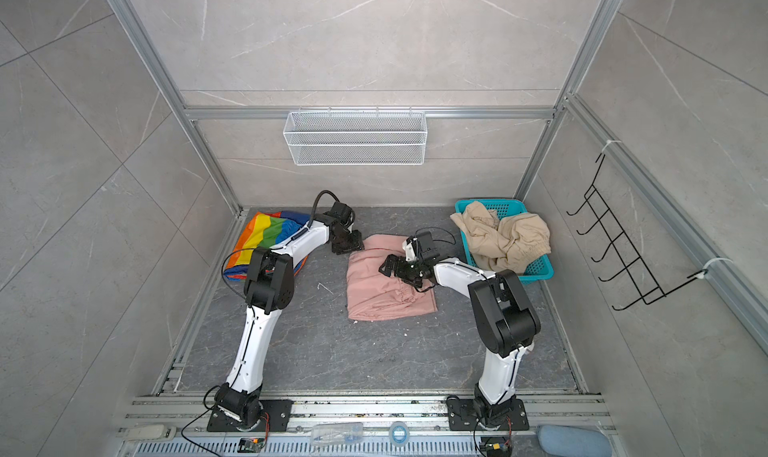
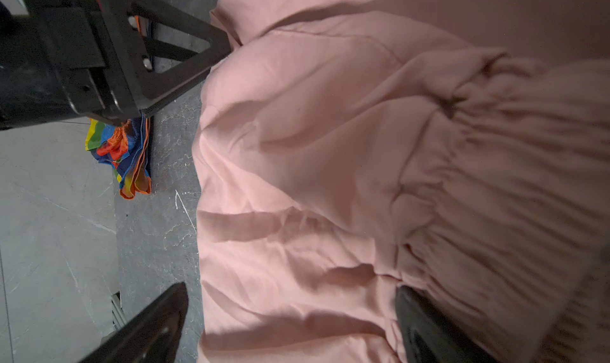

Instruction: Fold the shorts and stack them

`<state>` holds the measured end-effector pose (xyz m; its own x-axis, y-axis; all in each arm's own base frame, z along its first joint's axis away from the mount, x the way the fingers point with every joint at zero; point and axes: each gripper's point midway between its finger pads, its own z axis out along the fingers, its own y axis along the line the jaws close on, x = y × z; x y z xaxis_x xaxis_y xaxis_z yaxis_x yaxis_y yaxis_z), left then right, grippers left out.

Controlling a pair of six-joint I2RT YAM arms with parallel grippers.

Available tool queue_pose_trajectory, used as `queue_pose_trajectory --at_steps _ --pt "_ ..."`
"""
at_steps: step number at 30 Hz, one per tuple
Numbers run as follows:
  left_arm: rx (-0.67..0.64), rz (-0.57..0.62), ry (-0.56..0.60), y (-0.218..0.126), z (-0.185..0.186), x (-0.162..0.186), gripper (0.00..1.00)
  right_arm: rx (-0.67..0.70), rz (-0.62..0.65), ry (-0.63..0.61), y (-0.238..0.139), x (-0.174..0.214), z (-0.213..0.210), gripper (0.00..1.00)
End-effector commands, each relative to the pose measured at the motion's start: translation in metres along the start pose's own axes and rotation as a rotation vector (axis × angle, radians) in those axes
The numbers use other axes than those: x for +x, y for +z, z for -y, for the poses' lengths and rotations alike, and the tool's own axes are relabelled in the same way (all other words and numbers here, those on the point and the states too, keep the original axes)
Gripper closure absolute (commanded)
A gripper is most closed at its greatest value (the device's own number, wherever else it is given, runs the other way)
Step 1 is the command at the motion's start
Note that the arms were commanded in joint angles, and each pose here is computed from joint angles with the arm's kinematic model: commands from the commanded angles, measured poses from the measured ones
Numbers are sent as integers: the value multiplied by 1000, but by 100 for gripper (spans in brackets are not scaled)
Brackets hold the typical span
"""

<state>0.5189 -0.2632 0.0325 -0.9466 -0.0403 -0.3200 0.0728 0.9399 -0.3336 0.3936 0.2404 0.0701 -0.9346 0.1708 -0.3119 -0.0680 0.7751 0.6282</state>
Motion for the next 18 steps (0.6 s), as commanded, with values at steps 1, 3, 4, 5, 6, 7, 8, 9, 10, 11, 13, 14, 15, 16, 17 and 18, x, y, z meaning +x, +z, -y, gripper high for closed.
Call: queue_pose_trajectory --at_steps 1,3,4,5,6,7,8,9,10,11,13,14,15,16,17,18 --pt "-65 -47 14 13 -16 11 57 28 -49 0 12 18 16 1" --pt "-68 -38 6 13 -17 9 66 33 -56 -1 13 21 19 0" --pt "-71 -31 3 13 -19 6 73 38 -60 -2 13 24 21 0" --pt "-70 -24 -1 12 -20 4 78 41 -61 -3 14 25 23 0" --pt "-69 -19 -4 11 -21 2 82 46 -64 -3 14 28 25 0" --pt "-66 -16 -8 10 -23 0 90 54 -68 -1 14 30 28 1" --pt "-59 -13 -18 9 -25 -2 100 59 -70 0 13 32 31 0" --pt "-52 -11 -25 8 -27 -4 100 65 -74 4 14 35 34 0" --pt "-43 -10 -35 7 -29 -6 100 68 -78 7 14 37 36 0" --pt "-31 -5 -46 5 -31 -8 100 69 -81 14 14 39 38 0" --pt "23 0 -89 3 -34 -13 100 66 -87 27 14 44 42 0" --pt "52 2 -115 2 -36 -15 100 68 -89 31 14 45 45 0" --pt "84 13 -149 0 -38 -19 100 71 -90 34 14 47 47 0" --pt "108 19 -175 -1 -42 -20 100 73 -92 38 13 49 49 0" --pt "138 28 -206 -3 -45 -22 100 76 -92 42 13 50 52 0" --pt "160 39 -229 -6 -48 -25 100 79 -93 47 12 52 54 0"
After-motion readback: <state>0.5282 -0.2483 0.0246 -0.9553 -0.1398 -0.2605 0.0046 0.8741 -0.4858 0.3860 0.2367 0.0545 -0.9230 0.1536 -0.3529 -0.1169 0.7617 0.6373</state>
